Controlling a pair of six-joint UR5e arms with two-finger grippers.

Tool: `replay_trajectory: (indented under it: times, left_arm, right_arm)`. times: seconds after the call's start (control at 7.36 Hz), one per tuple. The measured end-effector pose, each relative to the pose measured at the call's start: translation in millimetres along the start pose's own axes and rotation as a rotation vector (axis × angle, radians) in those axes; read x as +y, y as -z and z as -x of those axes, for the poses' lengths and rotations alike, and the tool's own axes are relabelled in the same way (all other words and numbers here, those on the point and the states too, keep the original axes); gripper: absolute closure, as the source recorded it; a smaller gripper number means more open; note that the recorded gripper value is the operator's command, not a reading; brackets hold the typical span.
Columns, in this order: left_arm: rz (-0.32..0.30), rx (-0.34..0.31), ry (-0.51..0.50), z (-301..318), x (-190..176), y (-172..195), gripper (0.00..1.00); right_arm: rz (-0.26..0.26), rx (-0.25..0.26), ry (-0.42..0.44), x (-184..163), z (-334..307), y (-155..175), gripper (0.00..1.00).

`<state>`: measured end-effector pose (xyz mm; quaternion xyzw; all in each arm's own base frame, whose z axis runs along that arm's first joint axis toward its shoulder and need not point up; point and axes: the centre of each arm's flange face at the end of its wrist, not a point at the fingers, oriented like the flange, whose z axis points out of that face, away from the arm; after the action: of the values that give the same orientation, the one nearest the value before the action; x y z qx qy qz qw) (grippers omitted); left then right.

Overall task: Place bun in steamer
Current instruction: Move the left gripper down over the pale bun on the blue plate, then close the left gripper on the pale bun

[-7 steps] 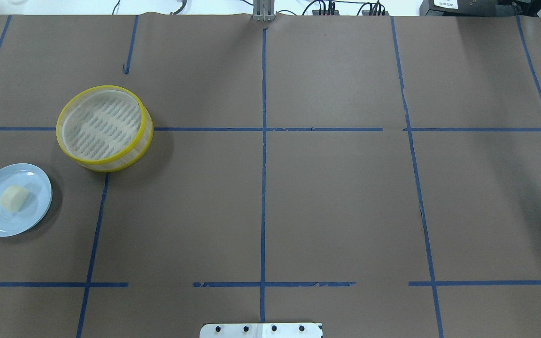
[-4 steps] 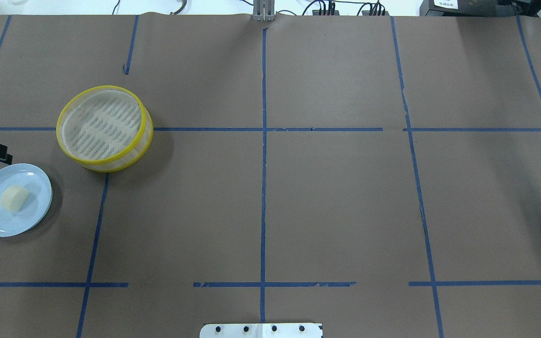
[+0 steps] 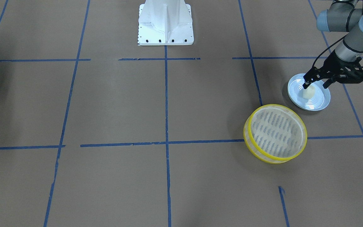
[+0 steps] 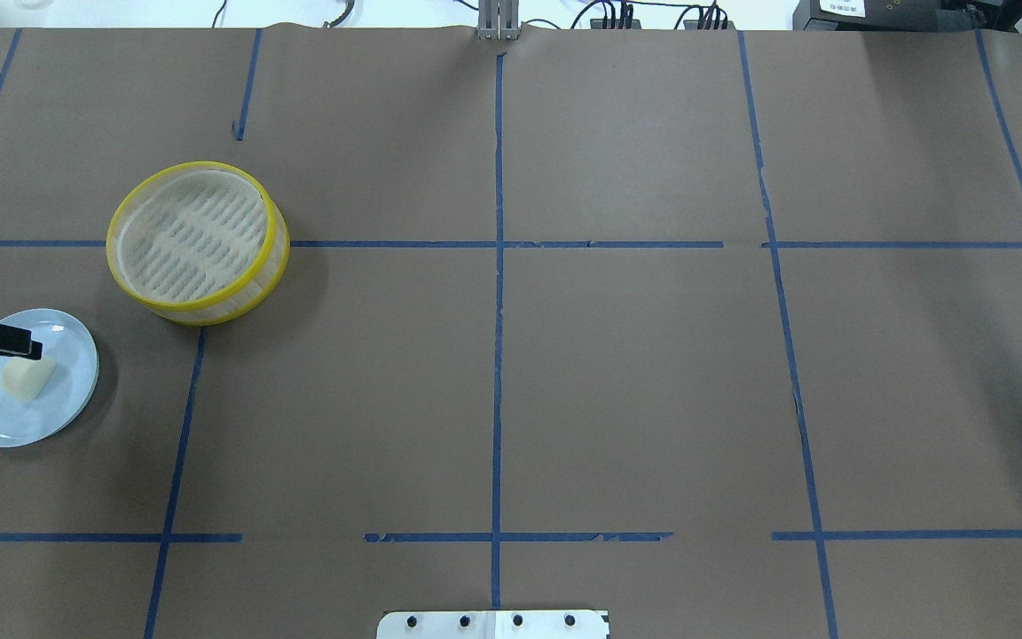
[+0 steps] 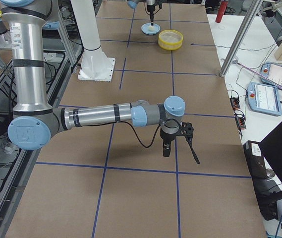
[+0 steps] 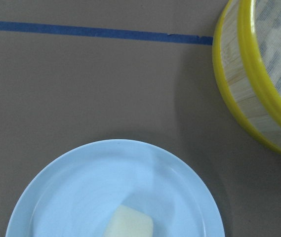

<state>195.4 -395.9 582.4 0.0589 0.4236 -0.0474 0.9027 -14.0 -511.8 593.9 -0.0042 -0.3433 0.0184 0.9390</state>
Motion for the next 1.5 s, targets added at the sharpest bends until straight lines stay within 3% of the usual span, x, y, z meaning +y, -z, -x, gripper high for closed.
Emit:
replay_trajectory:
  times: [1.09,1.5]
  left_arm:
    - [0.047,-0.051,-0.05,-5,17,-43,0.02]
    - [0.05,-0.054,-0.065,-5,15,-48,0.26]
  right_arm:
    - [0.0,0.0,0.0,0,0,0,0.0]
    - [0.0,0.0,0.0,0,0,0,0.0]
